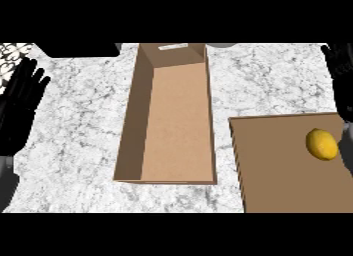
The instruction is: Pick the lemon from the tray and place it in the cardboard box
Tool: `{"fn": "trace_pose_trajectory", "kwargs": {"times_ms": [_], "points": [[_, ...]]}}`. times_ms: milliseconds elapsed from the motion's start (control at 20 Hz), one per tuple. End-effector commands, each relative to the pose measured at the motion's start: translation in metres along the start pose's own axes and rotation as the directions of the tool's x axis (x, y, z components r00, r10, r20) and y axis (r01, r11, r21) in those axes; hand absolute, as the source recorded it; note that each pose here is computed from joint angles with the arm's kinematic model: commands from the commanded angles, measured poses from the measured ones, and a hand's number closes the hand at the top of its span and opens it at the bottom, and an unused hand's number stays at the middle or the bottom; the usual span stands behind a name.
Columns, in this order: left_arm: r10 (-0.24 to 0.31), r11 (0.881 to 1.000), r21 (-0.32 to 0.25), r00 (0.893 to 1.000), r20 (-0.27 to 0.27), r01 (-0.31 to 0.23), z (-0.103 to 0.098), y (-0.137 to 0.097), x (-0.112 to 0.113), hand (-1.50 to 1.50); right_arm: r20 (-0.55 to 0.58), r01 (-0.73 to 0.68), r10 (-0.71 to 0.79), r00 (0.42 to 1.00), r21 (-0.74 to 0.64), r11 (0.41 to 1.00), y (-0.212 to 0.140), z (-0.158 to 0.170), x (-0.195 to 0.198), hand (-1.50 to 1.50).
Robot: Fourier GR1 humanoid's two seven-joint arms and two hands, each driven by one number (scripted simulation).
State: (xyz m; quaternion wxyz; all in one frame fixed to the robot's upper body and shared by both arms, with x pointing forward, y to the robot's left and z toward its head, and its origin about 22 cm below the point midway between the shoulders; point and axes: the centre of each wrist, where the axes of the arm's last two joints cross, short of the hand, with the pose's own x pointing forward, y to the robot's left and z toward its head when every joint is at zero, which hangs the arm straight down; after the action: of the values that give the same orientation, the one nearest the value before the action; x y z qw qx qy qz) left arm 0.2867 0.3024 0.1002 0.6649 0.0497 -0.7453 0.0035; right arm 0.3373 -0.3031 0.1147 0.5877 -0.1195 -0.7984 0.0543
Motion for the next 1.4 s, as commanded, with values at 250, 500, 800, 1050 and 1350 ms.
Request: {"fn": "trace_pose_trajectory", "kwargs": {"times_ms": [250,500,800,1050,1350], "points": [[-0.34,0.936,0.03,0.92,-0.193,0.352,0.035,0.043,-0.05,0.0,0.123,-0.228,0.325,0.938,-0.488,0.843,-0.088,0.091,-0.041,-1.5],[-0.343,0.937,-0.019,0.907,-0.246,0.349,0.055,0.037,-0.073,0.0,-0.074,-0.319,0.426,0.902,-0.778,0.541,-0.106,0.17,-0.087,-1.5],[-0.39,0.921,-0.089,0.903,-0.18,0.38,0.058,0.01,-0.084,0.0,-0.113,-0.577,0.676,0.728,-0.633,0.516,-0.061,0.285,-0.113,-1.5],[-0.409,0.91,-0.144,0.902,-0.143,0.389,0.037,-0.001,-0.083,0.0,-0.263,-0.68,0.685,0.68,-0.575,0.455,-0.02,0.335,-0.085,-1.5],[-0.408,0.906,-0.173,0.906,-0.115,0.386,0.032,-0.021,-0.098,0.0,-0.355,-0.719,0.641,0.68,-0.492,0.49,0.009,0.35,-0.032,-1.5]]}}
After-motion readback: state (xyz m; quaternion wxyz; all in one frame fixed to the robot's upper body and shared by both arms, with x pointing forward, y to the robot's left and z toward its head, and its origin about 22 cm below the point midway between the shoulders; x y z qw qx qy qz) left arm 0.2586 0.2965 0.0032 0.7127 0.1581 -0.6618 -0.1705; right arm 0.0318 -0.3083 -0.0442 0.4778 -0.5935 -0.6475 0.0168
